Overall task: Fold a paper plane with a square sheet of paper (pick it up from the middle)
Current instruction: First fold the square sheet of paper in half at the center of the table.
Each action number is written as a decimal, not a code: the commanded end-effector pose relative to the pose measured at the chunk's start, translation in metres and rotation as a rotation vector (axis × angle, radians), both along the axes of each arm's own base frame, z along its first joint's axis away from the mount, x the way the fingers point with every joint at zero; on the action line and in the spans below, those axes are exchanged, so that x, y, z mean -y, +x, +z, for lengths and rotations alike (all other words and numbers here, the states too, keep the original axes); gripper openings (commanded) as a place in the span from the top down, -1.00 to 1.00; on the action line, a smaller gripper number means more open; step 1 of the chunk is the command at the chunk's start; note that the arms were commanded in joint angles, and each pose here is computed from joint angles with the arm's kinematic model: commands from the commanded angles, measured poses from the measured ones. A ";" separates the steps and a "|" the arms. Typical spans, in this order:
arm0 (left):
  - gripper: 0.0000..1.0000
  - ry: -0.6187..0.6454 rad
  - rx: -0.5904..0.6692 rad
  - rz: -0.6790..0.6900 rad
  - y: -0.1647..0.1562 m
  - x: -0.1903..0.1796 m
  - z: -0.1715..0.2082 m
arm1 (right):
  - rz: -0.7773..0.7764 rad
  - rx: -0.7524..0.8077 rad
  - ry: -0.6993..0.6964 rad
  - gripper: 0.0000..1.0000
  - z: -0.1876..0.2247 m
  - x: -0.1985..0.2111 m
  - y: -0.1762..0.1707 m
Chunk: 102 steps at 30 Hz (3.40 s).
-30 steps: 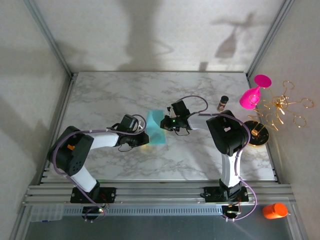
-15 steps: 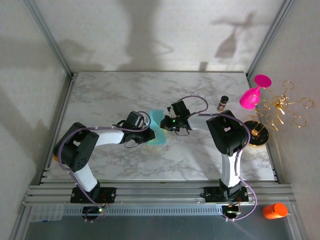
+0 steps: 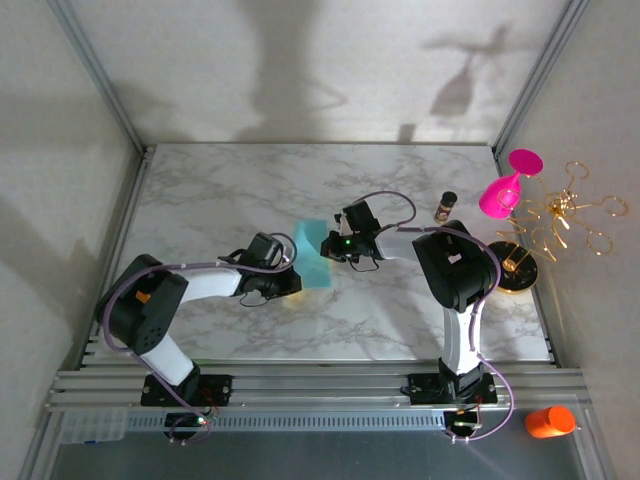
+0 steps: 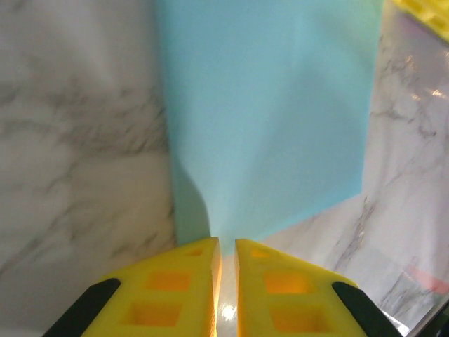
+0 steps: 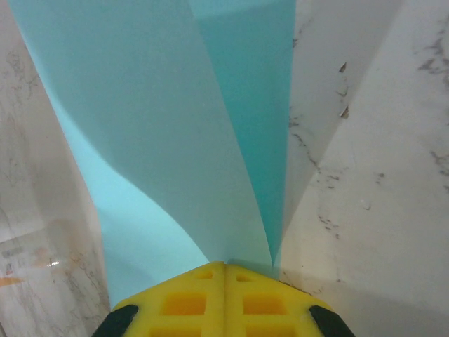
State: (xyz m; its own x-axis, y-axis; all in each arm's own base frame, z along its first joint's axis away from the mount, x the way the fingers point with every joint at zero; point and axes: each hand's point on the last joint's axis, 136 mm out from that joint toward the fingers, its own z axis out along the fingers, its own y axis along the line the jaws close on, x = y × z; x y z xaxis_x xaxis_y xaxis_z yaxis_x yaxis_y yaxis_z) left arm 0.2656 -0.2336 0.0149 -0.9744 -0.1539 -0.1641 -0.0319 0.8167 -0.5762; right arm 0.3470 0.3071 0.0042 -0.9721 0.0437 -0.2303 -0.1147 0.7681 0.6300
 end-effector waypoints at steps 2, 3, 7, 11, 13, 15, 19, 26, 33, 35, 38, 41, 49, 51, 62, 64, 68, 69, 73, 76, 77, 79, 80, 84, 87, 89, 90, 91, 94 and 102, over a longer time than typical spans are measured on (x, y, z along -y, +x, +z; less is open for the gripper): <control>0.69 0.144 -0.076 -0.028 -0.033 -0.029 -0.007 | -0.079 -0.241 -0.437 0.98 -0.106 0.091 -0.059; 0.69 0.132 -0.055 -0.025 -0.027 -0.026 0.001 | -0.080 -0.239 -0.438 0.98 -0.106 0.091 -0.059; 0.69 0.039 0.059 0.014 0.013 -0.009 0.043 | -0.079 -0.243 -0.446 0.97 -0.109 0.094 -0.062; 0.69 -0.015 0.136 0.073 0.057 0.001 0.065 | -0.075 -0.246 -0.446 0.97 -0.111 0.094 -0.063; 0.69 -0.023 0.146 0.093 0.075 0.005 0.064 | -0.074 -0.246 -0.445 0.98 -0.111 0.093 -0.063; 0.69 -0.025 0.132 0.106 0.089 0.010 0.058 | -0.072 -0.246 -0.442 0.98 -0.110 0.093 -0.062; 0.70 -0.027 0.106 0.100 0.113 0.024 0.040 | -0.067 -0.247 -0.443 0.98 -0.111 0.092 -0.063; 0.71 0.005 0.083 0.119 0.131 0.016 0.016 | -0.068 -0.250 -0.446 0.98 -0.110 0.094 -0.063; 0.70 0.022 0.015 0.181 0.118 -0.027 -0.018 | -0.070 -0.268 -0.473 0.98 -0.116 0.102 -0.073; 0.70 0.045 0.009 0.195 0.118 -0.040 -0.024 | -0.068 -0.275 -0.486 0.98 -0.119 0.105 -0.076; 0.70 0.079 0.018 0.221 0.124 -0.059 -0.021 | -0.068 -0.273 -0.502 0.99 -0.120 0.110 -0.078; 0.69 0.066 0.062 0.231 0.134 -0.064 0.001 | -0.070 -0.264 -0.506 0.99 -0.118 0.111 -0.076; 0.67 -0.154 0.173 0.170 0.143 -0.012 0.064 | -0.070 -0.253 -0.498 0.99 -0.115 0.108 -0.069; 0.67 -0.179 0.175 0.147 0.141 0.003 0.064 | -0.068 -0.255 -0.499 0.99 -0.116 0.108 -0.070; 0.68 -0.116 0.108 0.168 0.156 0.013 0.018 | -0.064 -0.261 -0.507 0.99 -0.117 0.111 -0.073; 0.69 -0.079 0.088 0.187 0.157 0.003 0.005 | -0.063 -0.264 -0.511 0.99 -0.118 0.112 -0.075; 0.69 -0.008 0.090 0.233 0.160 -0.021 -0.014 | -0.067 -0.266 -0.530 0.99 -0.120 0.117 -0.077; 0.69 0.013 0.090 0.248 0.161 -0.028 -0.017 | -0.068 -0.270 -0.536 0.99 -0.121 0.119 -0.078; 0.69 0.063 0.105 0.275 0.170 -0.046 -0.018 | -0.069 -0.268 -0.563 0.99 -0.122 0.125 -0.080; 0.69 0.092 0.119 0.290 0.181 -0.060 -0.016 | -0.073 -0.260 -0.569 0.99 -0.122 0.127 -0.077; 0.69 0.100 0.126 0.294 0.184 -0.064 -0.015 | -0.073 -0.260 -0.571 0.99 -0.122 0.128 -0.077; 0.69 0.111 0.134 0.302 0.189 -0.072 -0.014 | -0.073 -0.260 -0.574 0.99 -0.122 0.129 -0.077; 0.69 0.113 0.138 0.299 0.190 -0.075 -0.013 | -0.076 -0.257 -0.574 1.00 -0.122 0.130 -0.076; 0.70 0.072 0.175 0.277 0.199 -0.071 0.008 | -0.075 -0.252 -0.569 0.99 -0.120 0.128 -0.074; 0.69 0.028 0.222 0.257 0.198 -0.055 0.039 | -0.075 -0.250 -0.565 1.00 -0.119 0.127 -0.072; 0.68 0.016 0.256 0.244 0.193 -0.046 0.054 | -0.074 -0.249 -0.563 0.99 -0.118 0.125 -0.071; 0.68 0.003 0.261 0.235 0.190 -0.039 0.057 | -0.074 -0.250 -0.564 0.99 -0.118 0.126 -0.071; 0.68 -0.014 0.257 0.228 0.188 -0.033 0.058 | -0.074 -0.251 -0.565 1.00 -0.118 0.126 -0.070; 0.68 -0.066 0.224 0.187 0.182 -0.009 0.051 | -0.073 -0.254 -0.567 0.99 -0.119 0.126 -0.071; 0.69 -0.032 0.163 0.183 0.193 0.004 0.020 | -0.073 -0.260 -0.573 1.00 -0.121 0.128 -0.074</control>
State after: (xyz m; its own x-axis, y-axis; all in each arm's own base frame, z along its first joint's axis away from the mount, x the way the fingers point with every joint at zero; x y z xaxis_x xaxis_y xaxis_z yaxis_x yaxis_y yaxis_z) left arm 0.4507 -0.2396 0.0412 -0.8891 -0.3197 -0.3275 -0.0511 0.7804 -0.6232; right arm 0.3460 0.3048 0.0020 -0.9651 0.0250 -0.2608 -0.1476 0.7707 0.6198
